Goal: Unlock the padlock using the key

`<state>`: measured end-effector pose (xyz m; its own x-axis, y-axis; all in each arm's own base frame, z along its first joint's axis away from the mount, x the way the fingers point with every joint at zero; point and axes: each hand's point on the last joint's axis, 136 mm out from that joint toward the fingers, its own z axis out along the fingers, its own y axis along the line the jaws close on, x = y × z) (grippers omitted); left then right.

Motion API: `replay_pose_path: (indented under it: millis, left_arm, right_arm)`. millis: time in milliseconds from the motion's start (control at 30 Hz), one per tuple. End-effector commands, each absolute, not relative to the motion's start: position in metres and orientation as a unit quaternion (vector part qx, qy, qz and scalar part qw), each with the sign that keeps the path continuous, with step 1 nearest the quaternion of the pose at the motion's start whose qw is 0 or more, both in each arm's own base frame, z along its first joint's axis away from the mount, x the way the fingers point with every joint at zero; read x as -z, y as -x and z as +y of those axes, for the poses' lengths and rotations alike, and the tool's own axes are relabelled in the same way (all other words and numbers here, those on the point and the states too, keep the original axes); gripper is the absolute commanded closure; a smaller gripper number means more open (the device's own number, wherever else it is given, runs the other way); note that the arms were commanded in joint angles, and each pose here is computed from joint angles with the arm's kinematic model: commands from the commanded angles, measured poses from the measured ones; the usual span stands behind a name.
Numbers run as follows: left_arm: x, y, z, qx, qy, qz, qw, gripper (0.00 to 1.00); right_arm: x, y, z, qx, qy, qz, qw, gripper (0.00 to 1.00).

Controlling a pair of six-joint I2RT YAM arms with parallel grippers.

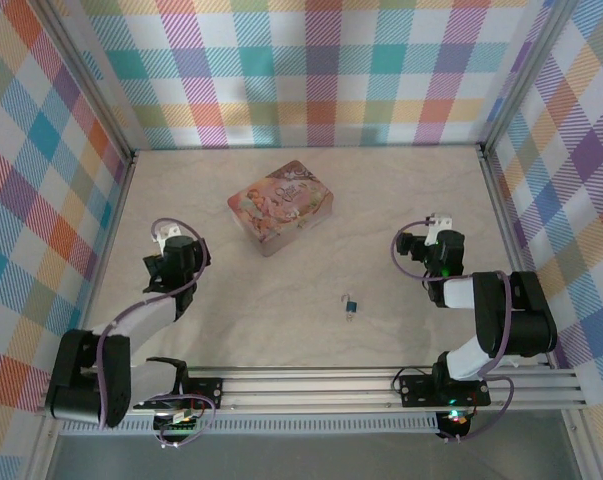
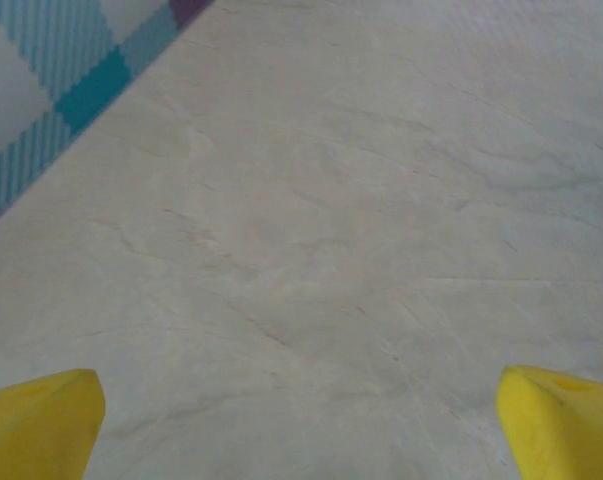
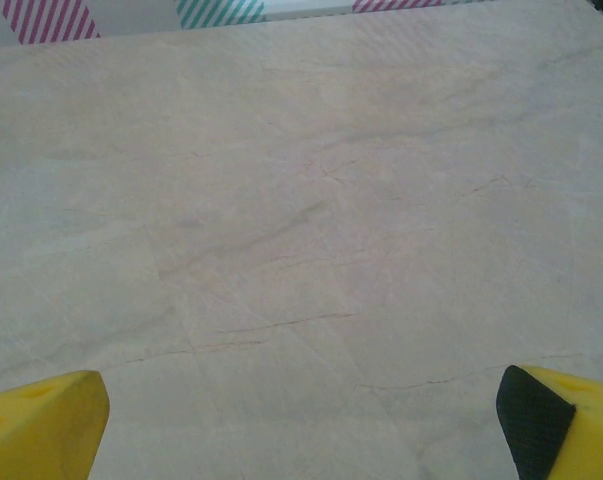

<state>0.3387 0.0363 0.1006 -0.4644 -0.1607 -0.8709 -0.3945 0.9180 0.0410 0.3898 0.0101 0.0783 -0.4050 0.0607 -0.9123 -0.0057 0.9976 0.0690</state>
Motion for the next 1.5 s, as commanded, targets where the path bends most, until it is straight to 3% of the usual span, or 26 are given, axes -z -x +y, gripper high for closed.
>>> replay_pose_path:
  millis: [0,367,533,733,1467]
  left_arm:
    - [-0.109,-0.358,0.028,-0.100,0.132,0.832,0.530,0.00]
    - [-0.110,-0.382,0.003,-0.056,0.070,0.825,0.559,0.00]
    - [-0.087,-0.391,0.000,-0.045,0.071,0.810,0.580,0.00]
    - [-0.081,-0.395,0.000,-0.035,0.069,0.831,0.552,0.00]
    - [-0.081,-0.395,0.001,-0.035,0.070,0.830,0.552,0.00]
  right_arm:
    - [-0.092,-0.397,0.012,-0.038,-0.010,0.824,0.565,0.00]
    - [-0.092,-0.397,0.011,-0.037,-0.010,0.824,0.566,0.00]
    - [-0.092,-0.397,0.012,-0.038,-0.009,0.824,0.566,0.00]
    - [-0.092,-0.397,0.012,-0.038,-0.010,0.824,0.565,0.00]
    - [-0.092,-0.397,0.014,-0.040,-0.004,0.825,0.564,0.00]
